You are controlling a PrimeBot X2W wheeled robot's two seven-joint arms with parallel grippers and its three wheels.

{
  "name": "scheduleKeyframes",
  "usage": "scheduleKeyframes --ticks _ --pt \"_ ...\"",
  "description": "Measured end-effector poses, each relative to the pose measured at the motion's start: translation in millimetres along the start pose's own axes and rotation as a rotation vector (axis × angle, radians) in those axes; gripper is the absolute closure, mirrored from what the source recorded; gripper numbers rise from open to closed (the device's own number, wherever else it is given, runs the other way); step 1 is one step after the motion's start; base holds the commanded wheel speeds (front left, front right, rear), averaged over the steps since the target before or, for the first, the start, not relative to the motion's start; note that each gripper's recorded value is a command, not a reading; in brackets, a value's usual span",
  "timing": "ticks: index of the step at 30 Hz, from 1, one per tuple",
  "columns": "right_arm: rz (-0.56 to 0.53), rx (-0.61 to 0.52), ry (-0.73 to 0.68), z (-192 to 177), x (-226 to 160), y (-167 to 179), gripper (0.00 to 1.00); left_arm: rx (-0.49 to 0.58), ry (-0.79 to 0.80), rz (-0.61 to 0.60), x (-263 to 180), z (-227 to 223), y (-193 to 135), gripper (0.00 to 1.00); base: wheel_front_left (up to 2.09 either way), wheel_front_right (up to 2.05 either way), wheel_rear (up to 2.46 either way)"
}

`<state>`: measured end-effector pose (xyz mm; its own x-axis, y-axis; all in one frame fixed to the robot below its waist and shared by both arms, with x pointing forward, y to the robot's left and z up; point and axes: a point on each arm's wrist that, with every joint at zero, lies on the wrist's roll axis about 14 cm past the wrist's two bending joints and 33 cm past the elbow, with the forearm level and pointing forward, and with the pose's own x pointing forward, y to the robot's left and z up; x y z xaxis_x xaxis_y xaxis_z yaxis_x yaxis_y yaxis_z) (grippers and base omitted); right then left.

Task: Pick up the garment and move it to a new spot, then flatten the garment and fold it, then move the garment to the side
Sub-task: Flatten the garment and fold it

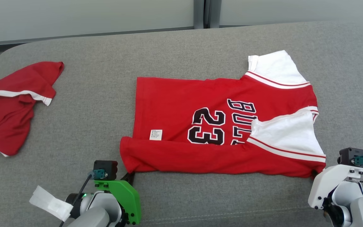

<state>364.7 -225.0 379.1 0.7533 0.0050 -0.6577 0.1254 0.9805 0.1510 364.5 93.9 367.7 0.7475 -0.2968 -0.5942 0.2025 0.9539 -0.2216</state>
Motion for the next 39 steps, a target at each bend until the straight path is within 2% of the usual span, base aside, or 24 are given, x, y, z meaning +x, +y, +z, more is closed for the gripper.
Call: scheduleKeyframes --ticks 13,22,29,36,37,38,39 --pt "-0.002 -0.017 0.007 0.2 0.6 -0.7 1.00 0.016 0.025 0.027 -6.6 -6.4 15.0 1.00 0.00 0.00 0.00" --pt "-0.006 -0.028 0.016 2.7 -3.9 -4.8 1.00 -0.029 0.070 0.037 -20.0 -26.9 20.2 1.00 0.00 0.00 0.00" --pt "0.015 -0.034 0.058 1.6 -20.5 -5.8 1.00 -0.065 0.093 0.046 -34.8 -40.9 21.6 1.00 0.00 0.00 0.00" --pt "-0.005 -0.048 0.031 13.1 -43.0 -15.2 1.00 -0.083 0.098 0.057 -45.9 -46.5 24.0 1.00 0.00 0.00 0.00" --pt "-0.004 -0.048 0.037 11.7 -44.6 -14.5 1.00 -0.082 0.099 0.057 -46.7 -47.0 23.7 0.98 0.00 0.00 0.00" --pt "-0.001 -0.049 0.043 9.7 -45.9 -13.2 1.00 -0.081 0.101 0.056 -47.6 -48.2 23.2 0.80 0.00 0.00 0.00" --pt "0.003 -0.049 0.051 7.1 -46.7 -11.2 1.00 -0.079 0.105 0.054 -48.2 -49.3 22.7 0.54 0.00 0.00 0.00"
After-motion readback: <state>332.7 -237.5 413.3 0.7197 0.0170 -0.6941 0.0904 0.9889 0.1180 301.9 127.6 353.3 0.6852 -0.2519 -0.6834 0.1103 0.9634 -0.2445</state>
